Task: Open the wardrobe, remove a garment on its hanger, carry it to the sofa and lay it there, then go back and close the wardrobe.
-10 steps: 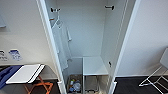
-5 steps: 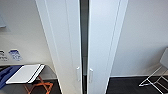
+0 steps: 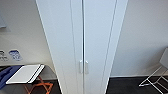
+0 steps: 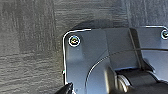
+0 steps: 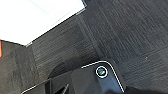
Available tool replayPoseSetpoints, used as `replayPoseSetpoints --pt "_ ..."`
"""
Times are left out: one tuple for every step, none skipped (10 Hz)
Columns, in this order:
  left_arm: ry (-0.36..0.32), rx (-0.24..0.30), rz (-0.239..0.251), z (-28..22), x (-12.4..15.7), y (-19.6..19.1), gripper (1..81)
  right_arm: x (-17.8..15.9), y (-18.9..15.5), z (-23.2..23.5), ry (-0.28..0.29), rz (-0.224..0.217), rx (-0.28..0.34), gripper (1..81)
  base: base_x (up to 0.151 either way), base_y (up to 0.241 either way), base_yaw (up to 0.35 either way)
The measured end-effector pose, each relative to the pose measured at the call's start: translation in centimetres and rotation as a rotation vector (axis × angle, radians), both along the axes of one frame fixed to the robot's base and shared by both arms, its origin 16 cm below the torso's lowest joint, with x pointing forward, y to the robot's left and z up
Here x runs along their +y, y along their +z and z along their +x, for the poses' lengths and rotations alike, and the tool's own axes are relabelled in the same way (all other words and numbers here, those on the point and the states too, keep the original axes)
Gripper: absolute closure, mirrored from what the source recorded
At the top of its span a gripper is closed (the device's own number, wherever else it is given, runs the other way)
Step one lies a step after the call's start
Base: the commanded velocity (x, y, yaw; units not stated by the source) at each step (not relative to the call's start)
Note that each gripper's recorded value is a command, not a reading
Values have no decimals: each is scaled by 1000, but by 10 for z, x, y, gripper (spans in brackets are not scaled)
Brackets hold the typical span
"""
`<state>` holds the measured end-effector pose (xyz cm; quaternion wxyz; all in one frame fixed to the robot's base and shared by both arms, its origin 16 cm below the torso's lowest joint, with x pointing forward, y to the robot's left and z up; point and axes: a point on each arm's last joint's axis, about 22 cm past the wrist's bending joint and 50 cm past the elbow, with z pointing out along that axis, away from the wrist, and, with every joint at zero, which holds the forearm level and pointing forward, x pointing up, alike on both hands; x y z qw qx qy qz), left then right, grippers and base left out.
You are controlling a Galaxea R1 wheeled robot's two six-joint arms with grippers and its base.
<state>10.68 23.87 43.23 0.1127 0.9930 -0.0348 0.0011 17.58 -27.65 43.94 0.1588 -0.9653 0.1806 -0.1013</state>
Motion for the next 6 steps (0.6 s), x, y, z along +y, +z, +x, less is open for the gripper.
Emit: replayPoseSetpoints --pt "-37 15 -33 -29 -34 -5 10 41 -12 -49 61 17 45 10 0 0 0" --pt "-51 41 -48 -61 -52 -8 10 79 -18 -111 122 44 100 10 0 0 0" --pt "-60 82 -35 -98 -55 -12 10 99 -20 -178 185 56 161 10 0 0 0" --pt "-61 98 -11 -113 -52 -15 10 102 -18 -226 239 54 203 10 0 0 0" --pt "-62 88 1 -107 -55 -17 10 108 -17 -243 274 57 210 10 0 0 0" --pt "-64 76 1 -99 -64 -18 10 124 -14 -247 295 77 202 10 0 0 0"
